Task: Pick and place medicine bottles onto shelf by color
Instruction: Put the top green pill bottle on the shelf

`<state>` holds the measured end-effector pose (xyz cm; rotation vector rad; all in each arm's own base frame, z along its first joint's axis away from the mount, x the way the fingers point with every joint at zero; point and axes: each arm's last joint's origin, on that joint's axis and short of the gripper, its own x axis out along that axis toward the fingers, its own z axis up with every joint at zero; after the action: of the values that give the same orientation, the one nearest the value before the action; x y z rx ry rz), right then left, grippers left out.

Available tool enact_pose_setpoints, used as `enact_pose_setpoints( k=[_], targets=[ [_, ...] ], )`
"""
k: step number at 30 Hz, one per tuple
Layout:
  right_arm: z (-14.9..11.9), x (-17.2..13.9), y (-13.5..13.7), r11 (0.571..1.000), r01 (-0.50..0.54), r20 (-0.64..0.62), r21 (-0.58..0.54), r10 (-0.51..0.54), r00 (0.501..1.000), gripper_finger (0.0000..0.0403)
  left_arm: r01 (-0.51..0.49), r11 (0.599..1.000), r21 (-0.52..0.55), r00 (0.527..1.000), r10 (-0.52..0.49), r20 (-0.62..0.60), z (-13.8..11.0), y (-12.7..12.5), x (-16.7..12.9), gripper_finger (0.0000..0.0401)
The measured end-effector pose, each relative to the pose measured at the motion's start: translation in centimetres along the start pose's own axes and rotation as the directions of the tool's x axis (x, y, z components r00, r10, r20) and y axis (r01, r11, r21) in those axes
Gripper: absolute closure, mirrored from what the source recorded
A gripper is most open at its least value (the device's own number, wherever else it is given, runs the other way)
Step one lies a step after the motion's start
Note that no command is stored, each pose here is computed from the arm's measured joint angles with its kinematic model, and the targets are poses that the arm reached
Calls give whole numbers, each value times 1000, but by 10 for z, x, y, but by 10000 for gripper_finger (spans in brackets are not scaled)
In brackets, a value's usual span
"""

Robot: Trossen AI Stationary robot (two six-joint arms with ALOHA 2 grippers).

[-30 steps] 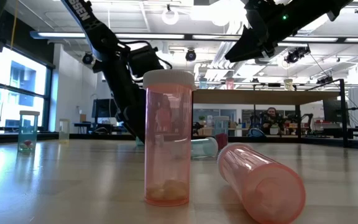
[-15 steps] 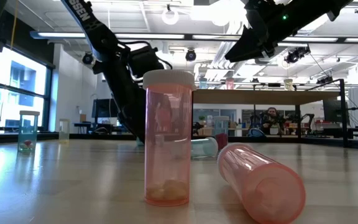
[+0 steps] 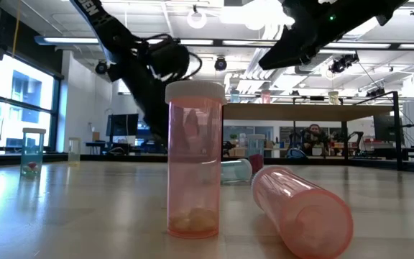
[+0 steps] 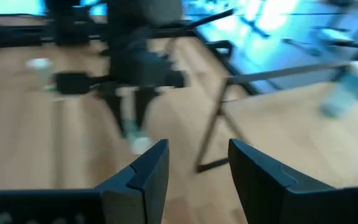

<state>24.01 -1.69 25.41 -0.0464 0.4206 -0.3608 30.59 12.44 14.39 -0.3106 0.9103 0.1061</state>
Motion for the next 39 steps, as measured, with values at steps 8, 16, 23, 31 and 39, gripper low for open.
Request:
enact_pose_setpoints(
  k=[8,16,23,31,39],
  targets=[
    [0,0,4,989,-148,2,0,148,989,245,129,981,148,966,-158,206,23,-25,-1,314],
    [2,0,5,985,-175,20,10,174,984,232,120,952,282,896,-226,383,41,-52,-3,314],
    [9,-2,10,933,-360,87,5,358,929,194,73,942,329,839,-236,490,51,-69,-6,314],
    [11,-3,12,915,-403,108,-8,401,909,187,11,942,334,792,-212,572,56,-84,-9,314],
    [9,-3,12,915,-404,86,-7,403,911,187,-25,960,277,762,-161,627,60,-86,-12,314]
  ],
)
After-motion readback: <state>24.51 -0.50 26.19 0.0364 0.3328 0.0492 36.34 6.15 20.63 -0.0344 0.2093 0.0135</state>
